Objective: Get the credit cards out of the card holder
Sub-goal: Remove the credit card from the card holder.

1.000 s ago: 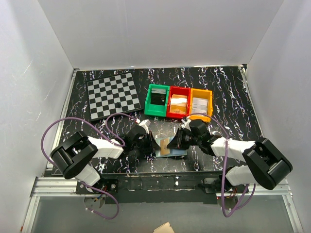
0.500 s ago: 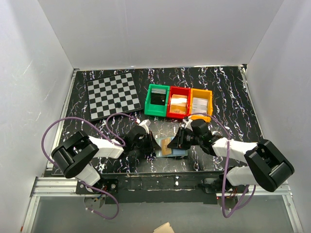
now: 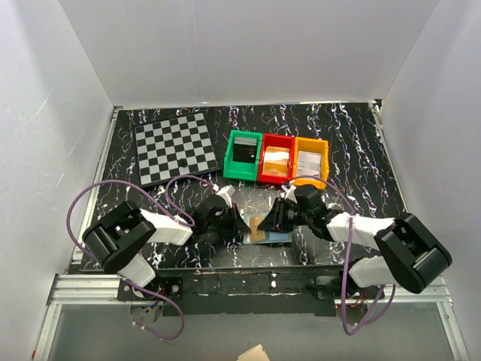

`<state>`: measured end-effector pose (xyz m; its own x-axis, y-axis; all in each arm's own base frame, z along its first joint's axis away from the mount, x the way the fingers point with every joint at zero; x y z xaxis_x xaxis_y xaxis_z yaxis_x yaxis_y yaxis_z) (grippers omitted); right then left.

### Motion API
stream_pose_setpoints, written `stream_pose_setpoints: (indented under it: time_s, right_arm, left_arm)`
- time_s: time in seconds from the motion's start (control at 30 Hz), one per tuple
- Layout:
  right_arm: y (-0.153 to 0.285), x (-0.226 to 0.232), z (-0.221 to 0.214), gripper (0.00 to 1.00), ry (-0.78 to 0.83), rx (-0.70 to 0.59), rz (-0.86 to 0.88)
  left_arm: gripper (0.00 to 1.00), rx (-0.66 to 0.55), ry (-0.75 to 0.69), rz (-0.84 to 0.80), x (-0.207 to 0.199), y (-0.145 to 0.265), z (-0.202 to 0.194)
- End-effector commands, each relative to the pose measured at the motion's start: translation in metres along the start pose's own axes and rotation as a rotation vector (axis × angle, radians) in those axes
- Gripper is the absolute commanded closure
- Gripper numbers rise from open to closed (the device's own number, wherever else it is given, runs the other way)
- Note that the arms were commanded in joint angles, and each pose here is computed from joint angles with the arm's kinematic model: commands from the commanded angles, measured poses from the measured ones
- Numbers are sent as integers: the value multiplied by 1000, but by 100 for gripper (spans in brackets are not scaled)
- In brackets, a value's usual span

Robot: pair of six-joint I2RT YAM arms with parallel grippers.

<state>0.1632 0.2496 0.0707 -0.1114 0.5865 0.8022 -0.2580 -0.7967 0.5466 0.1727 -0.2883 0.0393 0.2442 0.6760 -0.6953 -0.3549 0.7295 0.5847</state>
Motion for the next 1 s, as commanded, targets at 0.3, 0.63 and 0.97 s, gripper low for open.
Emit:
stream_pose_setpoints:
  time_s: [0.3,0.63,0.97]
  right_arm:
    - [4,12,10,76,25,-35,43]
    - [9,9,11,78,25,-42,32]
    - [12,8,13,81,28,-50,30]
  left_arm:
    - [100,128,14,141,39,5,-36]
    - [100,135,18,154,43,4,-39]
    - [100,138,17,155,43,4,-40]
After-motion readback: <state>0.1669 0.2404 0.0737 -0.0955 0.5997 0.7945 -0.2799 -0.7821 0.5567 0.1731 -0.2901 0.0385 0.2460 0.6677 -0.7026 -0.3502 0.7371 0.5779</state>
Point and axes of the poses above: each gripper's point midway between its finger pads, its own y axis back along the fingers, its own x axis along the line the jaws close on, z = x × y, the point moved 3 cm from there along y, back along the fingers, and after that the axes turned 2 degrees about -y, right-handed, at the moved point
